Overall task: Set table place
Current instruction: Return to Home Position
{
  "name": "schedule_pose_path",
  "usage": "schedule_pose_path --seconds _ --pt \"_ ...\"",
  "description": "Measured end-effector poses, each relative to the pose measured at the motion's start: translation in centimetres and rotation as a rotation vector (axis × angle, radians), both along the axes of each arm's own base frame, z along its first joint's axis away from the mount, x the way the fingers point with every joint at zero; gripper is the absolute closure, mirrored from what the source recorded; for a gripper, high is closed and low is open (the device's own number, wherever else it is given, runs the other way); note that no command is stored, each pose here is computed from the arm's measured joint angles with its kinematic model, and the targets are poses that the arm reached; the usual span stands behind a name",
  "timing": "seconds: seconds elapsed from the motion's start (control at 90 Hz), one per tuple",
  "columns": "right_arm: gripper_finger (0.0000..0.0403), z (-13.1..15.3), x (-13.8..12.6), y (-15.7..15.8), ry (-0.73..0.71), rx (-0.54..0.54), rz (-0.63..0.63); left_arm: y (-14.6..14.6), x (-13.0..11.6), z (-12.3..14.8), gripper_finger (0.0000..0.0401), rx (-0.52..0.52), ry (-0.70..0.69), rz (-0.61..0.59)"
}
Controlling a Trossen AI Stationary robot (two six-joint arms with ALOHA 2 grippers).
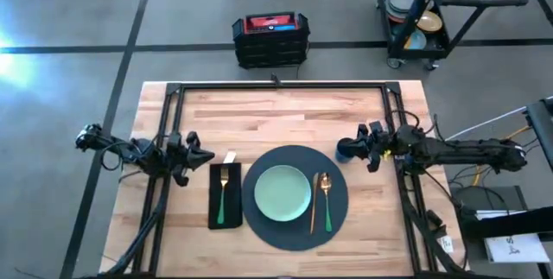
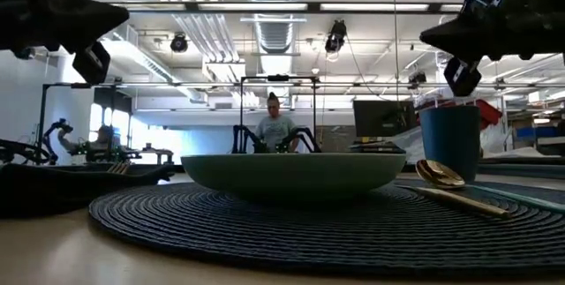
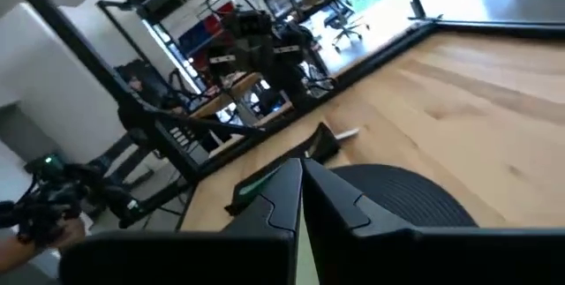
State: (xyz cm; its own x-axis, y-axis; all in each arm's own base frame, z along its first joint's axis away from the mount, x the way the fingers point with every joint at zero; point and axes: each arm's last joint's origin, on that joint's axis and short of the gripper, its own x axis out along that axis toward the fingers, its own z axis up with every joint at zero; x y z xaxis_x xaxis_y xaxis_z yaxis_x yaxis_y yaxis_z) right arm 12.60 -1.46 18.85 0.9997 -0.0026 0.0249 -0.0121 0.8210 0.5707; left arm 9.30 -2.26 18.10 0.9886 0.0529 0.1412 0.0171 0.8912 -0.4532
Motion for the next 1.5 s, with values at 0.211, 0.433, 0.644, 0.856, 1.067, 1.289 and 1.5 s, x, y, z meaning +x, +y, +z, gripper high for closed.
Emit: schedule_pose_path --seconds 0.211,0.433,0.644,0.856,1.067,1.289,1.5 --pt "0.0403 -0.3 0.1 0.0 0.025 0.029 0.0 -0.1 0.2 -0.2 0.0399 0.002 0.021 0.001" --pt "0.0403 -0.6 0.2 0.0 0.048 0.032 0.0 -0.2 0.4 -0.5 0.0396 0.015 0.056 0.001" --pt "0.0403 -1.5 -0.7 0.1 -0.002 0.024 0.002 -0.2 0.4 -0.6 0.0397 0.019 0.066 0.0" --pt "0.0403 -2.7 -1.4 0.2 0.106 0.041 0.002 0.1 -0.2 0.2 0.0397 -0.018 -0.03 0.005" --pt "0.0403 -2.7 -2.2 0.6 0.1 0.039 0.026 0.3 -0.2 0.4 0.0397 -0.025 -0.05 0.026" --pt "0.0403 -2.2 -2.6 0.7 0.03 0.029 0.03 1.4 0.0 0.3 0.0398 -0.02 -0.045 0.141" --pt "0.0403 -1.8 -2.9 0.7 -0.022 0.022 0.029 2.0 0.2 0.3 0.0398 -0.014 -0.03 0.211"
